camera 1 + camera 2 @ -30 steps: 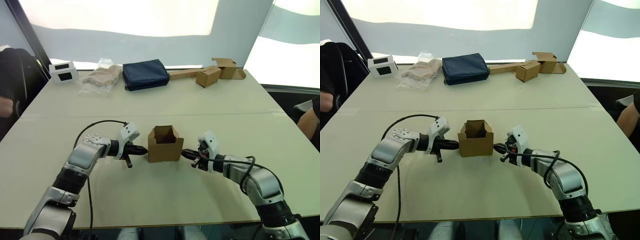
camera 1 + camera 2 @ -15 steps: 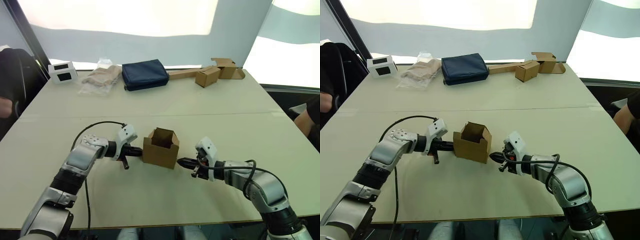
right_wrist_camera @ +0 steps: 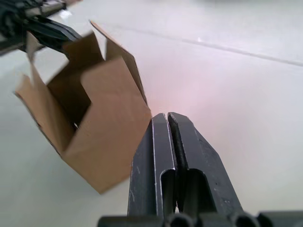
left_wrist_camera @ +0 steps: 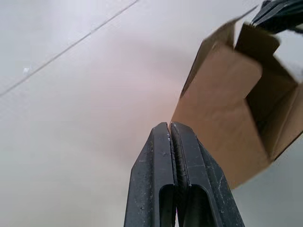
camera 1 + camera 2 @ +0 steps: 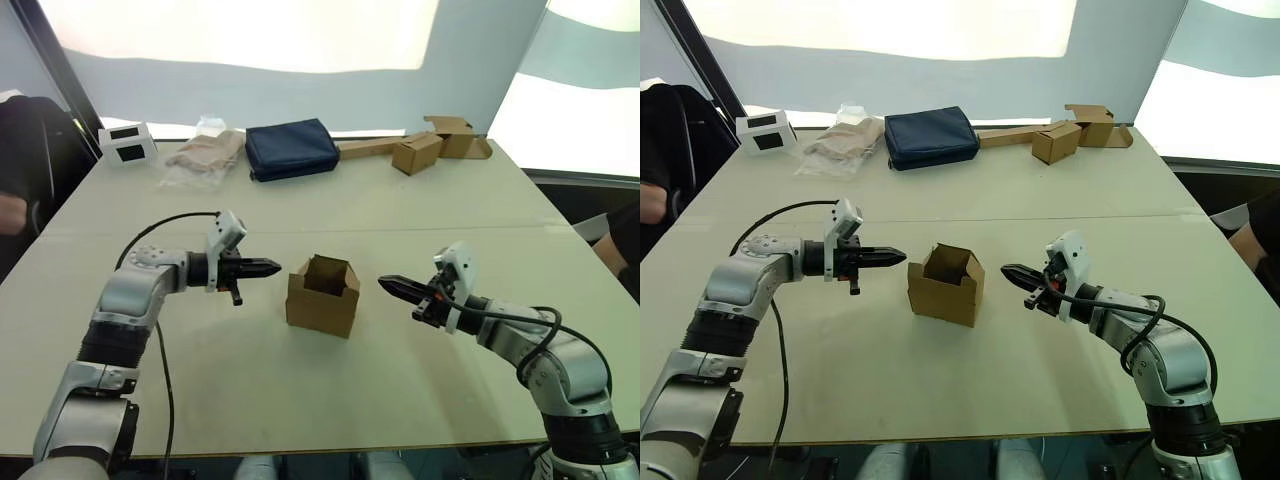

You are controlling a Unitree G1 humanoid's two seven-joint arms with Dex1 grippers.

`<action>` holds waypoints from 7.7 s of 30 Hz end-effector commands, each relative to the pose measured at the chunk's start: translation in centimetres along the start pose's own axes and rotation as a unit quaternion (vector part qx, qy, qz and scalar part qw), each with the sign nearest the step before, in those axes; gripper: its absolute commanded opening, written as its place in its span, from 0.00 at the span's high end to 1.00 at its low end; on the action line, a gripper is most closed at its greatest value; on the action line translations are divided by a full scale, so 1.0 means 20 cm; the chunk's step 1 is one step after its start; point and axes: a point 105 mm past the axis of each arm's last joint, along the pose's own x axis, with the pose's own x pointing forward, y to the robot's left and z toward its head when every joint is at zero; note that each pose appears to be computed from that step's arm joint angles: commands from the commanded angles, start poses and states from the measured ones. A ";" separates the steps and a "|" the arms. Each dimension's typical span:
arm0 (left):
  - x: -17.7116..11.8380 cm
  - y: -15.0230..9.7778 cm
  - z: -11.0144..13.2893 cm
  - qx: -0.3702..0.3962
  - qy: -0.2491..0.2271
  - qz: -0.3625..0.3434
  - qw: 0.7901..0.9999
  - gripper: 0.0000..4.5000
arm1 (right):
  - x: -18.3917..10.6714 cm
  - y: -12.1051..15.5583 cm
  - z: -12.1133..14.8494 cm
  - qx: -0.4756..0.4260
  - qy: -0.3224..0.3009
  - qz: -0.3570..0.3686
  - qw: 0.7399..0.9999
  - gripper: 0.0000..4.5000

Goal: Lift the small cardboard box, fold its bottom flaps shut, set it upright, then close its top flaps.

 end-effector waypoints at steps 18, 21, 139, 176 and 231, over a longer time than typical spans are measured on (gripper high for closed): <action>0.19 -0.16 -0.09 -0.019 0.033 -0.095 0.995 0.99 | 0.20 0.08 -0.17 -0.030 0.049 0.068 0.996 1.00; 0.16 -0.19 -0.11 -0.025 0.038 -0.100 0.994 0.99 | 0.22 0.07 -0.19 -0.042 0.054 0.064 0.996 1.00; 0.24 0.02 0.07 0.003 0.010 -0.119 0.993 0.99 | 0.29 0.29 -0.15 -0.099 0.077 0.140 0.982 1.00; 0.08 -0.30 -0.13 -0.018 0.047 -0.149 0.988 0.99 | 0.20 0.32 0.04 -0.125 0.035 0.155 0.979 1.00; 0.08 -0.26 -0.11 -0.001 0.055 -0.138 0.989 0.99 | 0.42 0.20 0.02 -0.161 0.057 0.158 0.973 1.00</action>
